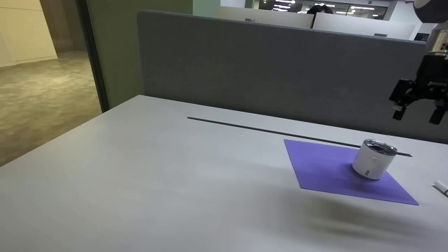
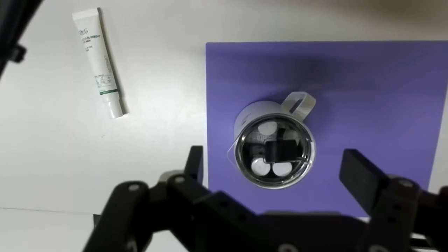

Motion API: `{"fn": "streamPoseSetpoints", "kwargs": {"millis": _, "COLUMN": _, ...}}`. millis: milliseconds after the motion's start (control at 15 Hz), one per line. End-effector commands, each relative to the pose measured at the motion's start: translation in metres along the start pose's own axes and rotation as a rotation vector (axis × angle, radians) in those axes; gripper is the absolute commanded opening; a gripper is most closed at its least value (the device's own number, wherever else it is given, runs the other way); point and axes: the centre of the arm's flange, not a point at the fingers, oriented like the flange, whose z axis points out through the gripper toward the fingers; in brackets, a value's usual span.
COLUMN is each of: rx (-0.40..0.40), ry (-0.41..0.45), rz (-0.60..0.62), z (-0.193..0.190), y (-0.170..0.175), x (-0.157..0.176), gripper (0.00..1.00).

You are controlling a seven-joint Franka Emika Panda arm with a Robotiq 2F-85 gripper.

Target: Move the black thing on top of the silver thing on the mug to the left

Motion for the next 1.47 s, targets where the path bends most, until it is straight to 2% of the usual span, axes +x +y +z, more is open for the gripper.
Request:
{"fn": "streamPoseSetpoints", "kwargs": {"millis": 0, "rx": -0.021, "ry": 0.077, "rz": 0.009, "z": 0.006, "y": 0.002, "x": 0.025, "gripper": 0.75}}
{"fn": "streamPoseSetpoints", "kwargs": {"millis": 67, "rx": -0.026, "ry": 0.085, "rz": 0.011, "z": 0.011, "y": 0.001, "x": 0.033, "gripper": 0.73}}
{"fn": "streamPoseSetpoints", "kwargs": {"millis": 133, "rx": -0.033, "ry": 0.102, "rz": 0.014, "z": 0.018, "y": -0.001, "x": 0.041, "gripper": 0.67}}
{"fn": "streamPoseSetpoints", "kwargs": {"millis": 267, "rx": -0.037, "ry": 0.113, "rz": 0.008, "z": 0.034, "y": -0.007, "x": 0.052, "gripper": 0.51}}
{"fn": "streamPoseSetpoints", "kwargs": {"millis": 533, "rx": -0.046, "ry": 0.121, "rz": 0.005, "z": 0.055, "y": -0.019, "x": 0.065, "gripper": 0.25}}
{"fn": "streamPoseSetpoints", "kwargs": {"millis": 733, "rx": -0.049, "ry": 0.097, "rz": 0.012, "z": 0.060, "y": -0.028, "x": 0.067, "gripper": 0.03}}
{"fn": "streamPoseSetpoints", "kwargs": {"millis": 1000, "rx": -0.084, "ry": 0.064, "rz": 0.026, "z": 0.057, "y": -0.031, "x": 0.058, "gripper": 0.00}}
{"fn": "streamPoseSetpoints", "kwargs": {"millis": 1400, "rx": -0.078, "ry": 0.024, "rz": 0.040, "z": 0.068, "y": -0.026, "x": 0.052, "gripper": 0.00}}
